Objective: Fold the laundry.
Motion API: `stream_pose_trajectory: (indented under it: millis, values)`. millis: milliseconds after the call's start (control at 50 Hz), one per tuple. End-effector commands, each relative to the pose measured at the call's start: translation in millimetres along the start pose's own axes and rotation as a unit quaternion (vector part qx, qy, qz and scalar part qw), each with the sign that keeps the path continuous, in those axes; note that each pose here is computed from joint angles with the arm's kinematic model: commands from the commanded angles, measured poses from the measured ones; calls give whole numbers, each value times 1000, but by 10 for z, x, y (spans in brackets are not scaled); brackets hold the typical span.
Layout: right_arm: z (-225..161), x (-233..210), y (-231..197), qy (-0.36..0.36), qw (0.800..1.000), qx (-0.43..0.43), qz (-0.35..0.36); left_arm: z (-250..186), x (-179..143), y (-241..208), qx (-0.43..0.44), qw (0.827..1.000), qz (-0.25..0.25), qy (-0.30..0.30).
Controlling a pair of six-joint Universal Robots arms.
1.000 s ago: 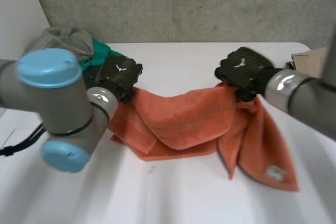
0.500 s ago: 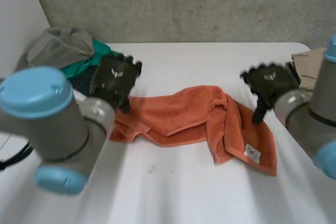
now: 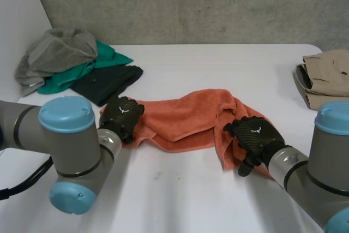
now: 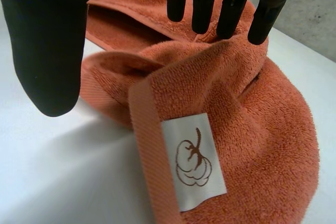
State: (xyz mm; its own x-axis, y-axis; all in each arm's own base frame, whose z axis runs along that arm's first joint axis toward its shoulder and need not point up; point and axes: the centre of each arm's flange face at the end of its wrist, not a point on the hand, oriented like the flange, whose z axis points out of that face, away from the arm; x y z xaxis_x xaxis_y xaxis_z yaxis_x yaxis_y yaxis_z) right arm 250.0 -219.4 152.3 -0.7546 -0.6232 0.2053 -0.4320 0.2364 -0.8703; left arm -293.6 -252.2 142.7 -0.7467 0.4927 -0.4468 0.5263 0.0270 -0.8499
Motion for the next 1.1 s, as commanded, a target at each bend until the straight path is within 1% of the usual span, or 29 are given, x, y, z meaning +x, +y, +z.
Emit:
stream_pose_trajectory:
  millis: [20,220,320,520,600,700,740,800,840,920,1000,1100]
  values:
    - [115,-10,83,1,999,-9,-34,150,38,91,-12,1000,6,3]
    - [244,-123,90,-15,999,9,-50,211,55,112,-12,999,40,3]
    - [284,-187,57,-22,998,21,-56,151,64,101,-17,999,42,7]
    - [336,-203,31,-27,997,22,-65,-307,-37,-46,-45,998,40,24]
    - [318,-164,33,-22,994,19,-102,-492,-92,-137,-41,998,40,24]
    - [222,-175,63,-28,986,-2,-165,-569,-194,-257,-22,999,36,10]
    - [62,-181,2,-36,980,-11,-198,-568,-221,-284,-15,999,34,3]
    - [-142,-164,-71,-45,970,-29,-238,-491,-352,-277,-17,999,31,-16]
    - [-213,-127,-82,-47,966,-45,-249,-458,-399,-256,-20,999,28,-22]
    - [-292,-45,-95,-48,965,-67,-250,-358,-397,-207,-25,999,28,-23]
    - [-326,-11,-181,-32,969,-49,-241,-196,-322,-70,-34,999,28,-7]
    - [-295,2,-208,-19,984,-35,-176,11,-224,64,-30,999,29,14]
